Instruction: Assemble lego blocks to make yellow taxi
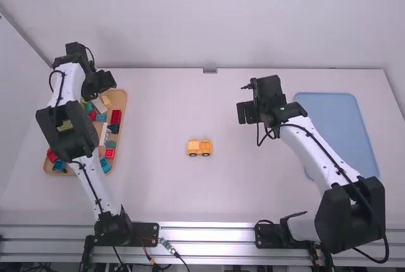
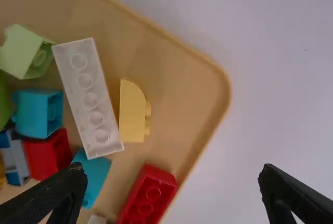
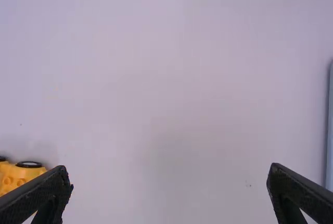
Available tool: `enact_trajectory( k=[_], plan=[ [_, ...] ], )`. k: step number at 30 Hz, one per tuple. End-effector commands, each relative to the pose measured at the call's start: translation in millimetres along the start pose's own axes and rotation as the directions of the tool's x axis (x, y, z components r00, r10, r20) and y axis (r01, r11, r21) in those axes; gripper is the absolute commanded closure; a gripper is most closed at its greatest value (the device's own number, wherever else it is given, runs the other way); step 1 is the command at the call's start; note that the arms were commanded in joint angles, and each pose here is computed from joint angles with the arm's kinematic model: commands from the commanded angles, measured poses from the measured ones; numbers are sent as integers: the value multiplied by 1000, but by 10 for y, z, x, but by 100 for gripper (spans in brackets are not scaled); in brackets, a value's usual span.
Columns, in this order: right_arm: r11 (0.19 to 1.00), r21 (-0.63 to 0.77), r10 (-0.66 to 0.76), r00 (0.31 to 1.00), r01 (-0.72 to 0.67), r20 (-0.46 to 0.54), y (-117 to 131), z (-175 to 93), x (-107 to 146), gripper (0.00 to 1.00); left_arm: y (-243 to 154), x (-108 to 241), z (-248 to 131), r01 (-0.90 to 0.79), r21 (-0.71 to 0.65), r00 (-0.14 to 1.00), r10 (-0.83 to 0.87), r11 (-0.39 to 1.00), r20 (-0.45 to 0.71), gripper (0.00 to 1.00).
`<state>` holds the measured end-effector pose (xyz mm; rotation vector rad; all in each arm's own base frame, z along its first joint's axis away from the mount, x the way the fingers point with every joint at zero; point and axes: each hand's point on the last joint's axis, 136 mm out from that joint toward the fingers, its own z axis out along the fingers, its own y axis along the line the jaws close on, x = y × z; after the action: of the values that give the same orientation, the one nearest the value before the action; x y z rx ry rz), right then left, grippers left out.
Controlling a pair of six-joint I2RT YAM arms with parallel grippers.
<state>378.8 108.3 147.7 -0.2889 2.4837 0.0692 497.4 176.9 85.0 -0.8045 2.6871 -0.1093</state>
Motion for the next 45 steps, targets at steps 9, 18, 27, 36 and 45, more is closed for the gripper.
enact_trajectory(
  k=[9, 18, 27, 36, 45],
  plan=[
    [1000, 3, 8, 1000, -8, 24, -23, -17, -29, 1, 119, -7, 342, 17, -115, 999, -21, 993, -32, 18],
    [1000, 8, 2, 1000, -2, 23, -37, -10, -20, 1, 157, 150, 498, -35, -123, 997, 25, 992, -77, 27],
    [1000, 7, 1, 1000, -1, 24, -31, -10, -21, 1, 154, 84, 503, -37, -124, 998, 31, 992, -51, 24],
    [1000, 10, 5, 1000, -6, 23, -55, -8, -20, 1, 22, -132, 517, -65, -95, 997, 69, 993, 40, 18],
    [1000, 8, -1, 1000, 1, 26, -42, -8, -27, 1, -25, -230, 506, -69, -62, 994, 73, 996, 78, 16]
  ],
)
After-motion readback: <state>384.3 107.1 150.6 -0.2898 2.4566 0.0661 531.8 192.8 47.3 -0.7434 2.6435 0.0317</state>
